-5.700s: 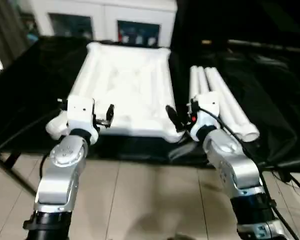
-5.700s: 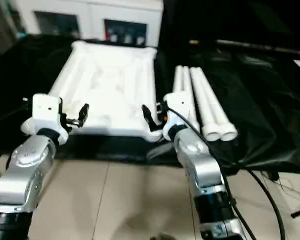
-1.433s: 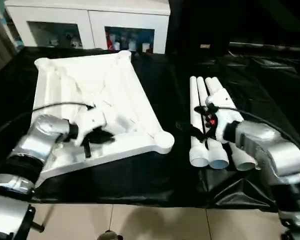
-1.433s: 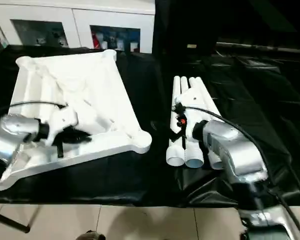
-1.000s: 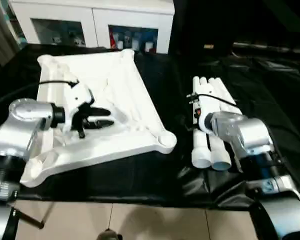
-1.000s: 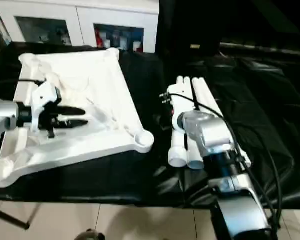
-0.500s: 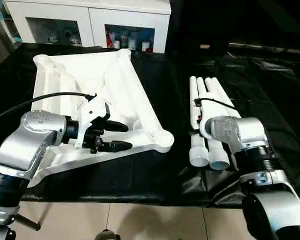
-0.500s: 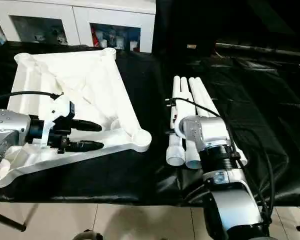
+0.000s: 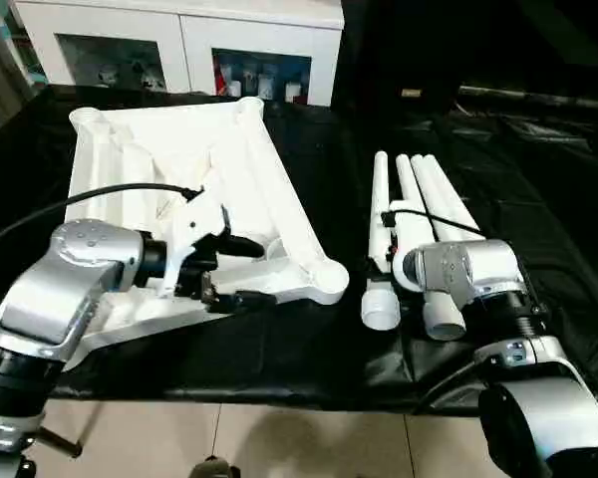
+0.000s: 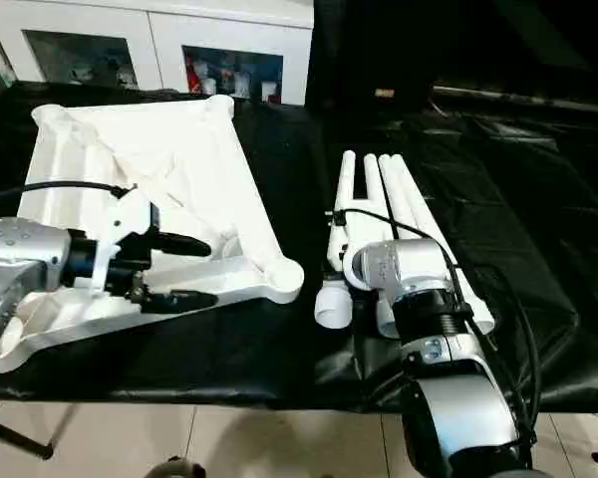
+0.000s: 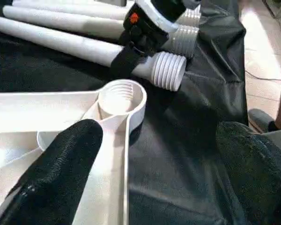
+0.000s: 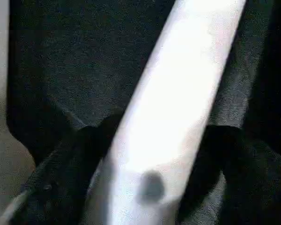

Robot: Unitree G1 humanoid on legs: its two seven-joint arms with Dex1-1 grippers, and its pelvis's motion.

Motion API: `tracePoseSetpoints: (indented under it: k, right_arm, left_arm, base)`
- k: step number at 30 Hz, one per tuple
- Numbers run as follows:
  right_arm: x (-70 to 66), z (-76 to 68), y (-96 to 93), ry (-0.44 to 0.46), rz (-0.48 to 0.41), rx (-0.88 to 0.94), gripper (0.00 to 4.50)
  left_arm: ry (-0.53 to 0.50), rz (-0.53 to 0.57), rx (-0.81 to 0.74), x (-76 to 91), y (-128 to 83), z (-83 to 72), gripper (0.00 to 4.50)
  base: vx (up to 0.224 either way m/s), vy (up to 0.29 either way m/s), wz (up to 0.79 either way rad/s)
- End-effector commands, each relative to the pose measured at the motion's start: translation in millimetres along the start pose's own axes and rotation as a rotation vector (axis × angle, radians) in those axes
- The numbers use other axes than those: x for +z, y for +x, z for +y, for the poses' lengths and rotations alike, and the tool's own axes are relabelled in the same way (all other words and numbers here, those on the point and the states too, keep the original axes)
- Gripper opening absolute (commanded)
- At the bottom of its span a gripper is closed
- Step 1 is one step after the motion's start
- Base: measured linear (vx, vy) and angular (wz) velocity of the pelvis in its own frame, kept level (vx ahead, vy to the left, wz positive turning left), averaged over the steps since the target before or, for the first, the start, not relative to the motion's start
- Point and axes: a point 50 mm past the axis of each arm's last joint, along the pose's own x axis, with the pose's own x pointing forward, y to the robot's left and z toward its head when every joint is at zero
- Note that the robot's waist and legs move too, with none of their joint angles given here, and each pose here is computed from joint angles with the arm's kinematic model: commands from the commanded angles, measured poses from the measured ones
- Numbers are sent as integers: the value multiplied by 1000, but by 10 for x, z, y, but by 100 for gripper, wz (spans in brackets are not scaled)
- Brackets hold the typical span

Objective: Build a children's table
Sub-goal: Move to table

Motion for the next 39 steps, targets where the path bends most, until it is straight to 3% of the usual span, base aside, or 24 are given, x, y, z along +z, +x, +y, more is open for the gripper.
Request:
tracePoseSetpoints:
  k: [1,12,13,16,19,20,23,27,32,35,39]
  right_arm:
    - [9,-43,-7,9,13,-12,378]
    - [33,-93,0,97,-15,-17,283]
    - [32,-89,3,139,-21,8,277]
    - [24,-91,7,182,-24,35,247]
    - [7,-119,19,204,-50,47,228]
    - [59,-120,5,241,-125,83,228]
    - [125,-142,-30,279,-201,116,198]
    - [264,-195,-139,291,-364,190,183]
    - [318,-253,-260,272,-454,306,183]
    - [376,-128,-475,217,-555,574,183]
    - [327,9,-709,117,-624,853,182]
  left_arm:
    - [26,-2,-9,55,29,-26,450]
    - [6,-22,-18,108,49,-21,450]
    - [11,-30,-9,119,67,-15,450]
    - [20,-50,30,130,103,12,450]
    - [1,-117,180,140,191,139,450]
    - [-14,-160,228,160,227,171,450]
    - [-34,-236,293,212,272,209,450]
    - [-103,-329,354,297,352,288,450]
    - [-237,-427,297,432,466,308,450]
    - [-403,-566,200,629,533,307,450]
    - [-593,-717,97,868,596,351,450]
  base:
    - [0,0,0]
    - [0,0,0]
    - [0,0,0]
    - [0,0,0]
    - [0,0,0]
    - [0,0,0]
    - [0,0,0]
    - [0,0,0]
    - [0,0,0]
    - [0,0,0]
    - [0,0,0]
